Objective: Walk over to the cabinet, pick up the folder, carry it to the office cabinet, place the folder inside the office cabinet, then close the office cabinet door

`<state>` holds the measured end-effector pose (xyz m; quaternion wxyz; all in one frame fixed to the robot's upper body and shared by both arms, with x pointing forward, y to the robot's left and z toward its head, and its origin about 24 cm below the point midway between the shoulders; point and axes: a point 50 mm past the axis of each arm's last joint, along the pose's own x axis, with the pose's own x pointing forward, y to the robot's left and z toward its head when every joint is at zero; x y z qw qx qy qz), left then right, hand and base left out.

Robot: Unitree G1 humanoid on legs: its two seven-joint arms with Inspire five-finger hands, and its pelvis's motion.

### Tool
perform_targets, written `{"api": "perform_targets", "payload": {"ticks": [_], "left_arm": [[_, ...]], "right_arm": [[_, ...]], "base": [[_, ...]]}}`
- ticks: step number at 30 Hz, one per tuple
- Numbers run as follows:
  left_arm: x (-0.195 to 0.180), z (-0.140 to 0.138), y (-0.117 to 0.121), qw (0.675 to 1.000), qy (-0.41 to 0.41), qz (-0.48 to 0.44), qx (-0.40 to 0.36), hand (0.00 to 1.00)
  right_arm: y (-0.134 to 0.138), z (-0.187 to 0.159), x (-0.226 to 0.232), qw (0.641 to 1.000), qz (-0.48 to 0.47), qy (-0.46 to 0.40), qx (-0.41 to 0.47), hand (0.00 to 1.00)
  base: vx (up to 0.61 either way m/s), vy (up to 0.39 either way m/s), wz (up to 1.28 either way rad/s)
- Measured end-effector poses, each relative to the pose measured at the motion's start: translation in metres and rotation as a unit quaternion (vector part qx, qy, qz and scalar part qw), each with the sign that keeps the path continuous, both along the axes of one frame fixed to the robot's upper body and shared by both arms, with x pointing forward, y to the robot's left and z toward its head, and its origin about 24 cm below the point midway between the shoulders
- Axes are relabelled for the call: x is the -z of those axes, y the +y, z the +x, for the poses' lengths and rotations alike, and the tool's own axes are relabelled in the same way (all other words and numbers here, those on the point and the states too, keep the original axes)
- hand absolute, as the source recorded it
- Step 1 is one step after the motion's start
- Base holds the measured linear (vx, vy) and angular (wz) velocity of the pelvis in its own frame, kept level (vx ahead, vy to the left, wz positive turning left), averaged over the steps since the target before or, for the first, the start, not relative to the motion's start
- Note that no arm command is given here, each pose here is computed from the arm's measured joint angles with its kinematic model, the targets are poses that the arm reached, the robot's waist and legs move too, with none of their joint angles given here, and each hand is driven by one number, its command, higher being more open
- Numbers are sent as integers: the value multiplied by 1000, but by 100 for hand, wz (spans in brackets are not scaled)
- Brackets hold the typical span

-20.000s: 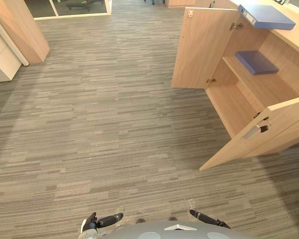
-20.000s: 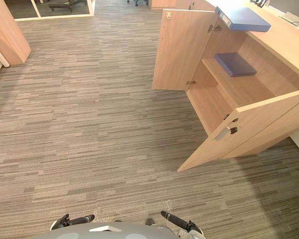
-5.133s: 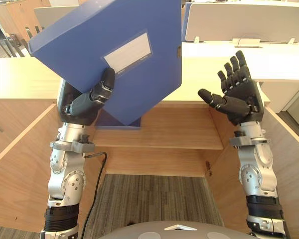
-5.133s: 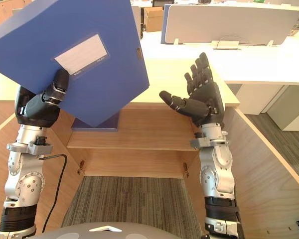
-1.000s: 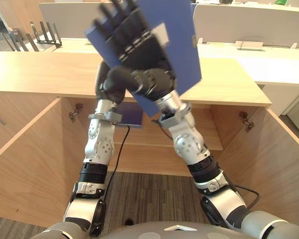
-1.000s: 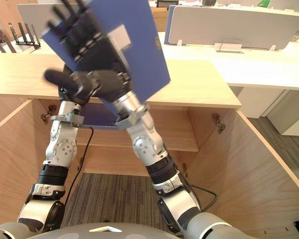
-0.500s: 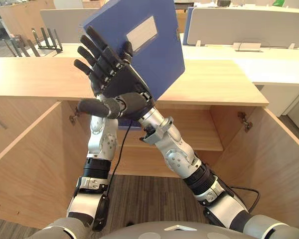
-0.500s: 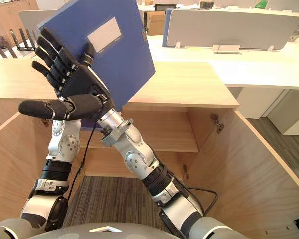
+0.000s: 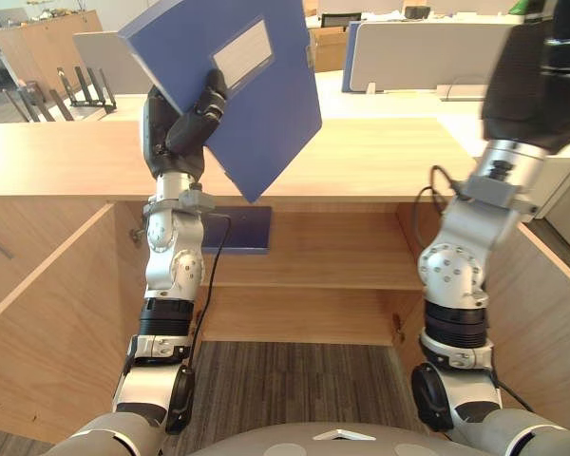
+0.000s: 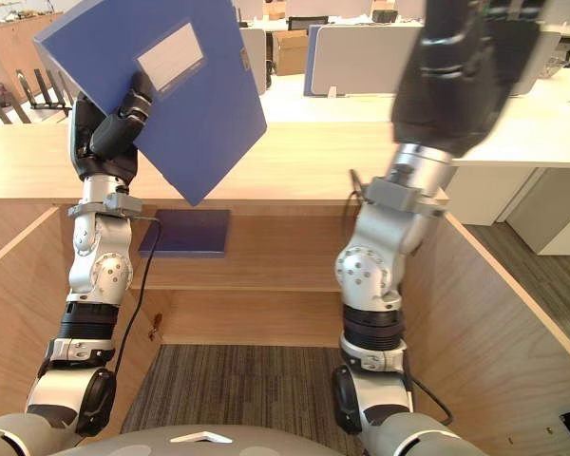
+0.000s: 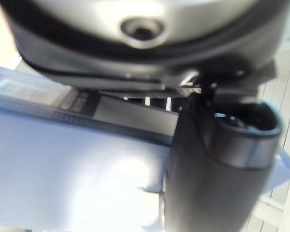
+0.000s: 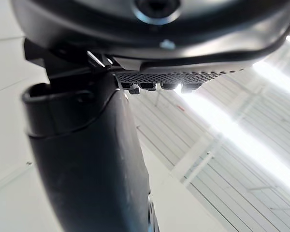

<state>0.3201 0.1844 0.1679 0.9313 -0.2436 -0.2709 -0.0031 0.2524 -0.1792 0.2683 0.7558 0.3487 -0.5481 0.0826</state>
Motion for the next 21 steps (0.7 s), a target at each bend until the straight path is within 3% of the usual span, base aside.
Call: {"api": "perform_targets", "payload": {"ticks": [6, 11, 21], "left_arm": [[-11, -13, 1, 998, -45, 36, 24, 0], [-27, -23, 10, 991, -90, 96, 38, 0], [-34, -27, 21, 971, -125, 161, 127, 0]], "right_arm": [[-13, -12, -16, 988, -95, -9, 122, 100], [-20, -8, -21, 975, -153, -1, 159, 100], [-32, 47, -41, 947, -270, 75, 159, 100]], "base": [[0, 0, -1], [0, 0, -3], [0, 0, -1]]}}
